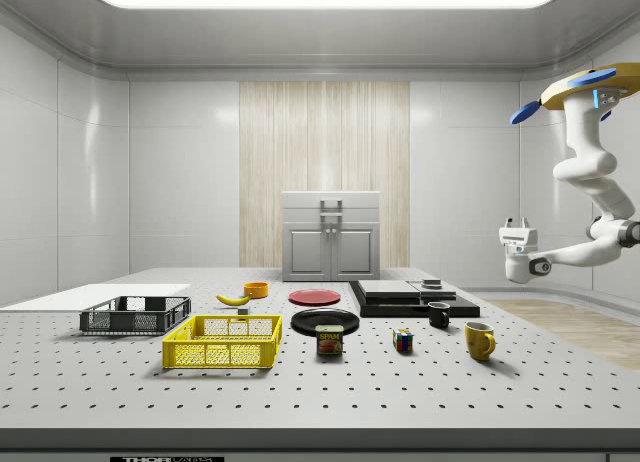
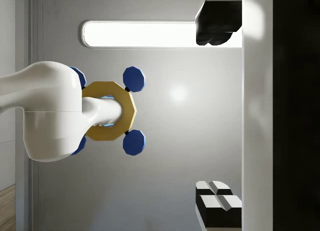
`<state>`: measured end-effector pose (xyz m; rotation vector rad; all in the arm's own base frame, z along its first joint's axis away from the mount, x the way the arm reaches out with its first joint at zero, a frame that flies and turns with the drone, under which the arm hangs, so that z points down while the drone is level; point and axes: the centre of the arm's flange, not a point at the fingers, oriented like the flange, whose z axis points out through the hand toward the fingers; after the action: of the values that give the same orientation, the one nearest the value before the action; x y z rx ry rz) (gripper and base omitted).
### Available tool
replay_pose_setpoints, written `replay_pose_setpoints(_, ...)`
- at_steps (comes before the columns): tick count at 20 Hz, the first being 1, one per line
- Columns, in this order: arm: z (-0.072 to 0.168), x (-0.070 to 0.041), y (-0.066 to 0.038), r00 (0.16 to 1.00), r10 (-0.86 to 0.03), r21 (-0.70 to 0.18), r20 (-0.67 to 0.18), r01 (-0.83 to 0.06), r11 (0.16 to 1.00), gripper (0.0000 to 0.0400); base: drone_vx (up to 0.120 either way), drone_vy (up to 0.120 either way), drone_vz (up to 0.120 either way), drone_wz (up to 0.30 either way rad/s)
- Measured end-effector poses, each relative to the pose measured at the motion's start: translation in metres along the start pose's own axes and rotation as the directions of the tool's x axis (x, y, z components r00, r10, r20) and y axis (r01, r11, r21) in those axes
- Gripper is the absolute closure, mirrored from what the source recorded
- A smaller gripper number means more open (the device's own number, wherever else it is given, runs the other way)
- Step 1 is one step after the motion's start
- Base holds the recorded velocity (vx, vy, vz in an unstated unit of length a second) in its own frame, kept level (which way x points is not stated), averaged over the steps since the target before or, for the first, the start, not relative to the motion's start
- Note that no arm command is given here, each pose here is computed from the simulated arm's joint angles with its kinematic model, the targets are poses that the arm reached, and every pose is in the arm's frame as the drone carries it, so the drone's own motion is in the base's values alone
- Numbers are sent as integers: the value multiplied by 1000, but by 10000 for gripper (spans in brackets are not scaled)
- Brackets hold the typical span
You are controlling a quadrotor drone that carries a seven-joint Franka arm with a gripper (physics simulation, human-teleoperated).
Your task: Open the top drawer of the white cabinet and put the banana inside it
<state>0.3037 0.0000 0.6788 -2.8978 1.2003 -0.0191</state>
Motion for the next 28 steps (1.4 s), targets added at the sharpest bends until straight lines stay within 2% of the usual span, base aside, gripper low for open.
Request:
replay_pose_setpoints(4,-7,0,0,1000,0,2,-2,0,1000,0,0,-20,0,0)
replay_pose_setpoints(9,-11,1,0,1000,1,15,6,-1,1000,0,120,-120,0,0)
replay_pose_setpoints(11,-6,22,20,976,-20,220,216,-29,975,0,120,-120,20,0)
replay_pose_setpoints(13,8,42,40,905,-90,414,416,-100,905,0,120,-120,120,0)
replay_pose_setpoints(16,34,59,58,772,-221,587,596,-231,776,0,120,-120,120,0)
replay_pose_setpoints(18,48,65,63,697,-296,643,653,-305,702,0,120,-120,120,0)
replay_pose_setpoints(21,64,69,67,616,-376,681,692,-385,623,0,120,-120,120,0)
replay_pose_setpoints(28,81,71,69,530,-461,699,712,-470,539,0,120,-120,120,0)
